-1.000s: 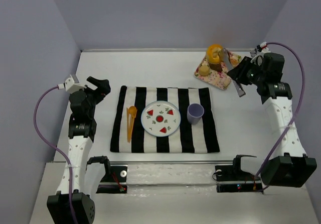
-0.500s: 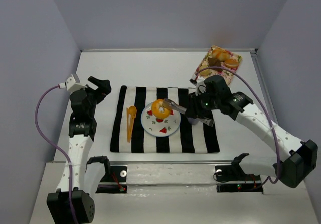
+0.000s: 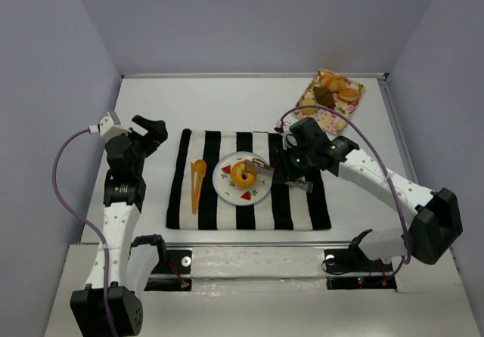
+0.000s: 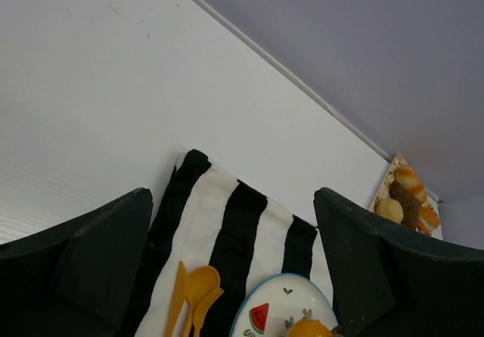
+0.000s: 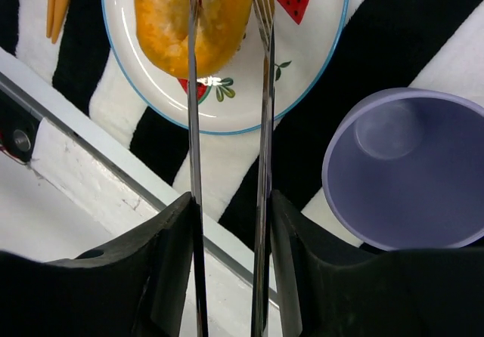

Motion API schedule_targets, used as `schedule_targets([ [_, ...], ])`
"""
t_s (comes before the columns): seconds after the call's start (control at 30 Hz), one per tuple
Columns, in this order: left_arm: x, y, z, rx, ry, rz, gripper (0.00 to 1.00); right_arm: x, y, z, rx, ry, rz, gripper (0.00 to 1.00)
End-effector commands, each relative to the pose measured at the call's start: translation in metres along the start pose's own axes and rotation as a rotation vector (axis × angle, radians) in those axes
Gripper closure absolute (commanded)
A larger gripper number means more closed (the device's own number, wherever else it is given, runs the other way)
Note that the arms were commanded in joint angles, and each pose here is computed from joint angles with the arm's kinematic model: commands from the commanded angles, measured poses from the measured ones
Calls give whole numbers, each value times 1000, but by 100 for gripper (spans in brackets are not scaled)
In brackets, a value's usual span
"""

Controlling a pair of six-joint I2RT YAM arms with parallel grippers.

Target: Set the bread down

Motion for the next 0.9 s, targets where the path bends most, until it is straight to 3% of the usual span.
schedule_targets([
  [0.0,4,-1,-2,-2,4,-13,1,15,-6,12,22,-29,-64,51],
  [0.27,6,-1,-2,-2,5,-19,1,34,-7,15,-12,-32,-118,50],
  [0.6,6,-2,-1,5,7,-23,1,107,-53,16,-91,79,-402,55],
  [0.77,6,-2,0,8,10,-23,1,154,-93,-45,-194,159,-542,56],
  [0.87,4,0,2,18,13,-21,1,174,-105,-94,-279,153,-543,56],
])
Point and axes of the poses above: each gripper's point midway between its finger pads, its own y axis out along the fingers, its own z axis along the line the jaws close on, x = y × z, the point moved 4 cm from there along -y, back along the fingers, and after that the axes turned 14 degrees about y, right-handed, at the moved point
